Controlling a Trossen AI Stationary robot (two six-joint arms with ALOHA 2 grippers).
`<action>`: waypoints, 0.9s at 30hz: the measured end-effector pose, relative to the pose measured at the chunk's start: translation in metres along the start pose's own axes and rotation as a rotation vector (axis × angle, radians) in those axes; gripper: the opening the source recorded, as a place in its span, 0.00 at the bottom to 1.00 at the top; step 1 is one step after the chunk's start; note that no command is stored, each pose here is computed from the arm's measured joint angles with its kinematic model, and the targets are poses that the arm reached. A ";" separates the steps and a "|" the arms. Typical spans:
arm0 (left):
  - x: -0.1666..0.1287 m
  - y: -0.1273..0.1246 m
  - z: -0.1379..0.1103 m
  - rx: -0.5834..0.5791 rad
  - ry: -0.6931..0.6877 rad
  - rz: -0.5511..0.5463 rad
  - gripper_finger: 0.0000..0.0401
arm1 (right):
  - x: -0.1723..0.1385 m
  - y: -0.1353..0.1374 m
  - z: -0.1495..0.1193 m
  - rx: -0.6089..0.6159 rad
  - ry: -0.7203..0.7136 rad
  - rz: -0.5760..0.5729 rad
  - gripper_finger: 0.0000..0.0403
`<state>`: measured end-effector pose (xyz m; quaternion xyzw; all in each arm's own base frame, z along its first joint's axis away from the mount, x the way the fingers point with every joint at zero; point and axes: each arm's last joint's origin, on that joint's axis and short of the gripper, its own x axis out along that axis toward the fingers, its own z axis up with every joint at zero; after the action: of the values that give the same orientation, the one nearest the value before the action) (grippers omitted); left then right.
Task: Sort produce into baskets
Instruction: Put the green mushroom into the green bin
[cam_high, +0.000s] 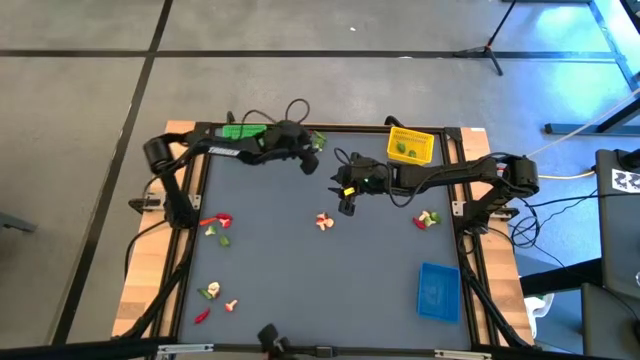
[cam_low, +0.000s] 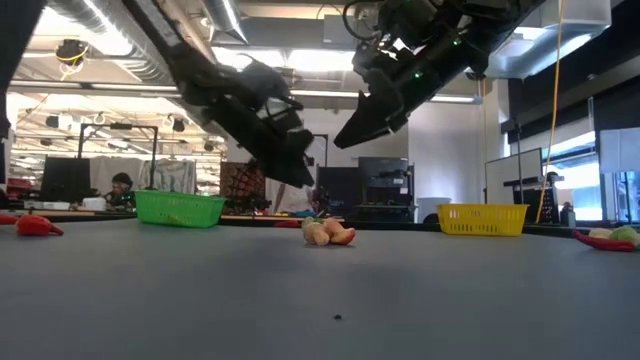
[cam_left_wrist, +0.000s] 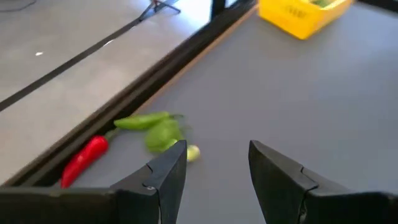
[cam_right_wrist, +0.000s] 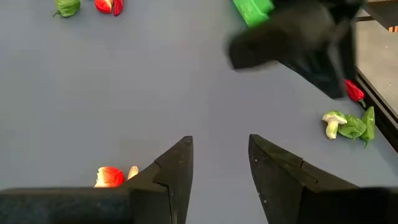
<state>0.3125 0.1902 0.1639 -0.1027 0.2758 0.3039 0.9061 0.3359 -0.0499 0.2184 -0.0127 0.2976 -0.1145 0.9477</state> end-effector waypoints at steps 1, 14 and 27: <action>0.006 0.003 0.001 -0.004 0.009 0.010 0.42 | 0.000 0.000 0.000 0.000 0.002 0.000 0.39; 0.059 0.037 -0.017 -0.033 0.163 -0.014 0.41 | 0.000 0.000 -0.003 -0.003 0.036 0.001 0.39; 0.057 0.036 -0.016 0.065 0.164 -0.021 0.13 | 0.000 0.000 -0.003 0.001 0.030 0.001 0.39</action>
<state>0.3215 0.2419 0.1177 -0.1006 0.3578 0.2759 0.8864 0.3341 -0.0497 0.2162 -0.0104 0.3119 -0.1142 0.9432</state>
